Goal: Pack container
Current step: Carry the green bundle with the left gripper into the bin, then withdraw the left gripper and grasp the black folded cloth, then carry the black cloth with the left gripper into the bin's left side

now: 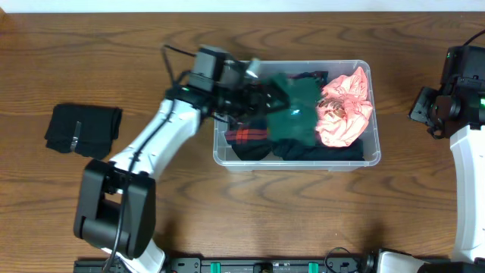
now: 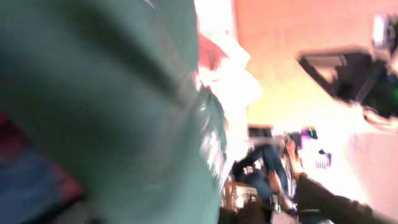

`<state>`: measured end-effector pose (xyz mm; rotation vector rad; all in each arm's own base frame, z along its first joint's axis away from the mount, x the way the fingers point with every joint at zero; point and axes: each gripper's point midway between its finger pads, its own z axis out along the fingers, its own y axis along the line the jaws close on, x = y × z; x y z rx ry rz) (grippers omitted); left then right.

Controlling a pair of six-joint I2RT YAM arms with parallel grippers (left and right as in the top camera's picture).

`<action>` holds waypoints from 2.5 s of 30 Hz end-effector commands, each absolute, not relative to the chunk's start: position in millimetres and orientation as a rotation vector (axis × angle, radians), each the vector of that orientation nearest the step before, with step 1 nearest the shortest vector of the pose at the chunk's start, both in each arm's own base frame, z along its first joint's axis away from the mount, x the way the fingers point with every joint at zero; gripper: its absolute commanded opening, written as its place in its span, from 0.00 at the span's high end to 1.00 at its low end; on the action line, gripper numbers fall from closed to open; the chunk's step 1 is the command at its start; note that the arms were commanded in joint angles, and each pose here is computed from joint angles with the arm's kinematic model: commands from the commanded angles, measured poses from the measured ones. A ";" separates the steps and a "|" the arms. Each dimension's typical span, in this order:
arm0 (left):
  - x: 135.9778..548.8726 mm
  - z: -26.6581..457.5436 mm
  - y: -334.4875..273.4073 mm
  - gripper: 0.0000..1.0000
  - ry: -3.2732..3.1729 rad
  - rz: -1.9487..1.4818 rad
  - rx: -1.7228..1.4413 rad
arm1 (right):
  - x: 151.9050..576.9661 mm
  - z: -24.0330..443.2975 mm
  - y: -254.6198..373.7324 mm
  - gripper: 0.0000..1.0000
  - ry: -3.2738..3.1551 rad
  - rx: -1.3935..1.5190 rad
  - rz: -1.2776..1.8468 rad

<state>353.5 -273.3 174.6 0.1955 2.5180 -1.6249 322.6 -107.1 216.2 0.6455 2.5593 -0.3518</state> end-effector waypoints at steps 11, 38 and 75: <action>389.5 159.7 -186.9 0.02 2.552 -1.130 0.067 | 323.4 215.3 -109.9 0.38 2.553 0.664 -0.355; 308.0 124.4 211.8 0.02 2.407 0.014 -1.329 | 325.2 215.8 -109.5 0.37 2.547 0.662 -0.349; 368.1 260.3 -9.6 0.94 2.288 -0.639 -0.259 | 324.0 214.8 -108.3 0.37 2.558 0.652 -0.345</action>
